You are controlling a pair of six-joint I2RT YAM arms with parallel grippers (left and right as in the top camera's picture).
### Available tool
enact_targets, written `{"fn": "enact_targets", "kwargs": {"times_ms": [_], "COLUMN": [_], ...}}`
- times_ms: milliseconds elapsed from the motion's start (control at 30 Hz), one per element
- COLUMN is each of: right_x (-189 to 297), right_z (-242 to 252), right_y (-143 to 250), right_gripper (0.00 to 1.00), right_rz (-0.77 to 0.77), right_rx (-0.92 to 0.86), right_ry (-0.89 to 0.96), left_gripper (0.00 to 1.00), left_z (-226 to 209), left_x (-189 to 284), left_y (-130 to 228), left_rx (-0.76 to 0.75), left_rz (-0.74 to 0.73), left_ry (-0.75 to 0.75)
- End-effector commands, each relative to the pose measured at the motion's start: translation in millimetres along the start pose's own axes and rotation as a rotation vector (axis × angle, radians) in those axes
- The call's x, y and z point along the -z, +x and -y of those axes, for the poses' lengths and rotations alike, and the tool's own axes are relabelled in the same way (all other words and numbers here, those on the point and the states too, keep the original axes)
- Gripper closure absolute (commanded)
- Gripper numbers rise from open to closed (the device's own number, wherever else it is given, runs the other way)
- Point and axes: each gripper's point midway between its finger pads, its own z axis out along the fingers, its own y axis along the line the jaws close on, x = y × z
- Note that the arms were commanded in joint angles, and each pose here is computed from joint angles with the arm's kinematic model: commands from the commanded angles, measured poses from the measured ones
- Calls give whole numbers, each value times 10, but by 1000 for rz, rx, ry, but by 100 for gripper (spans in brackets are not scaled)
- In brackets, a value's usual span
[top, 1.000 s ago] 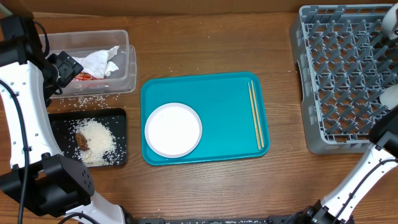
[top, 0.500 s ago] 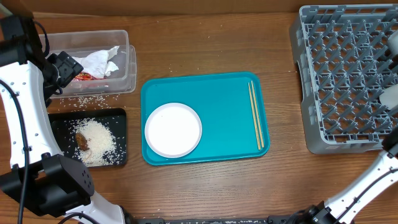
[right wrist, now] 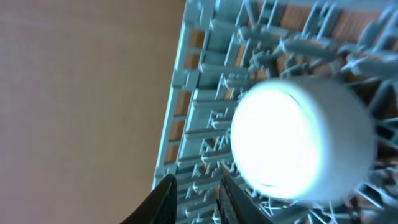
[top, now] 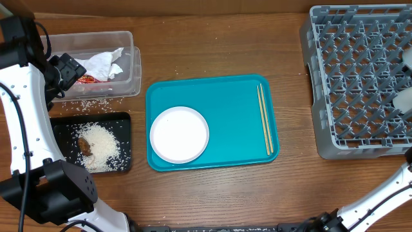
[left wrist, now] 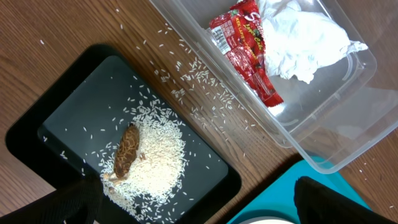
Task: Sort waste into correct bins and load items into the dishwasher
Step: 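Carry the bowl right and lower it into the dish rack, then move the right gripper back over the white plate on the teal tray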
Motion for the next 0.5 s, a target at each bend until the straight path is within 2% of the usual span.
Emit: {"fn": "enact_targets", "kwargs": {"times_ms": [0, 267, 400, 467], "right_x": [412, 156, -19, -136], "right_z": [-482, -544, -685, -865], "right_y": [-185, 80, 384, 694], "right_gripper": [71, 66, 72, 72], "right_rz": [212, 239, 165, 50], "right_rx": [131, 216, 280, 287], "right_ry": [110, 243, 233, 143], "left_gripper": [0, 0, 0, 0], "left_z": [15, 15, 15, 14], "left_x": [69, 69, 69, 68], "left_y": [-13, -13, -13, -12], "left_rx": [1, 1, 1, 1], "left_rz": [21, 21, 21, 21], "left_ry": [4, 4, 4, 4]}}
